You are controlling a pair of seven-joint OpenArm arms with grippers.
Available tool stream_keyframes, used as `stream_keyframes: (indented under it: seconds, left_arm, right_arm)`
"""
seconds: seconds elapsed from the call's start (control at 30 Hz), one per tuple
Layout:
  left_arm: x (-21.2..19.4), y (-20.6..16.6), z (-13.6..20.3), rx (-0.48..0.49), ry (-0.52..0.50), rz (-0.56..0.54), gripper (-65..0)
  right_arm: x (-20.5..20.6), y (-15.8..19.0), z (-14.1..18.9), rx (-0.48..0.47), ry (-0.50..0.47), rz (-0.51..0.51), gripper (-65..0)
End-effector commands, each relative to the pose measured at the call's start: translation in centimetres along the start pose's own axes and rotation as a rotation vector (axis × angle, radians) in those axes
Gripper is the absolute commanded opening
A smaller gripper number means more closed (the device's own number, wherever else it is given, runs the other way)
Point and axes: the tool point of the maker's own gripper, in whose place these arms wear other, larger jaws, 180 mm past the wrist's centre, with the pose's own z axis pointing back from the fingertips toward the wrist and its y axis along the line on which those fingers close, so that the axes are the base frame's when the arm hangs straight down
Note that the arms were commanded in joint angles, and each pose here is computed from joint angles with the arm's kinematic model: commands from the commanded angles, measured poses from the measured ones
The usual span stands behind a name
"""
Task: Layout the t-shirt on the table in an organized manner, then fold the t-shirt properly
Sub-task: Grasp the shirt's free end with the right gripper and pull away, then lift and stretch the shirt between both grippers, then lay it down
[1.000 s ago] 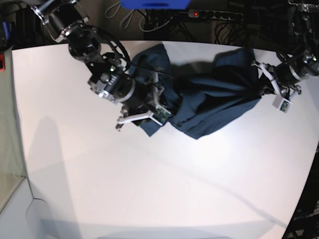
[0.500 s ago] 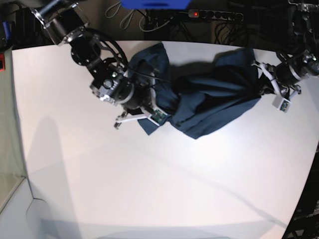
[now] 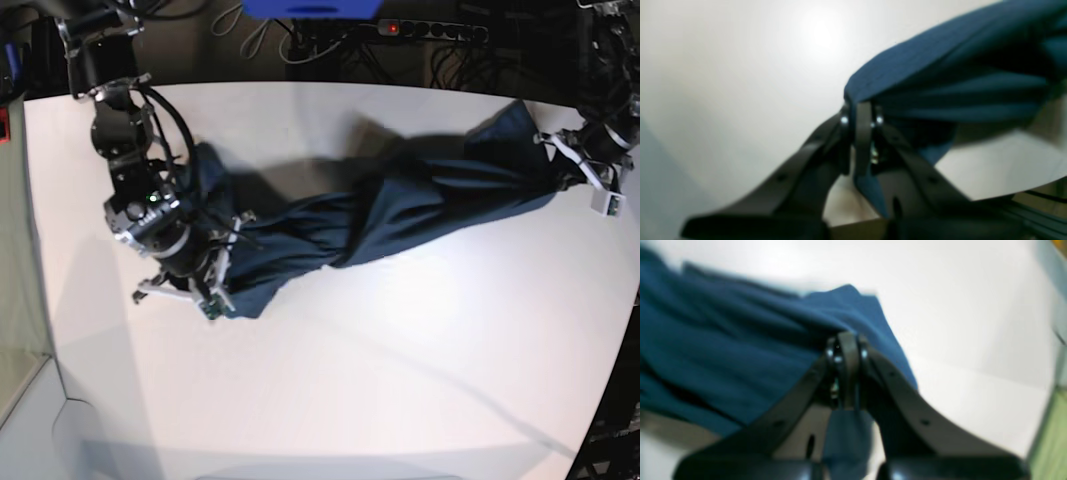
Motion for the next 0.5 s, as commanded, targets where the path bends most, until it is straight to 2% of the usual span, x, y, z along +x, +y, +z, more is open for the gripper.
stream_keyframes:
  seconds: [0.0, 0.2, 0.33, 0.47]
  left_arm:
    - [1.6, 0.4, 0.5, 0.007, -0.047, -0.015, -64.8]
    - [2.0, 0.6, 0.6, 0.010, -0.058, -0.019, -64.8]
    - [2.8, 2.8, 2.0, 0.075, -0.096, 0.009, -64.8]
    - [4.2, 4.6, 3.2, 0.127, -0.150, 0.028, -64.8]
  right_arm:
    - [1.8, -1.8, 0.6, -0.045, -0.056, -0.007, -65.0]
    - [1.8, -6.7, 1.7, -0.160, -0.074, -0.082, -65.0]
    - [1.6, -9.7, 2.6, -0.231, -0.081, -0.131, -65.0]
    - [1.2, -10.7, 2.9, -0.254, -0.078, -0.143, -65.0]
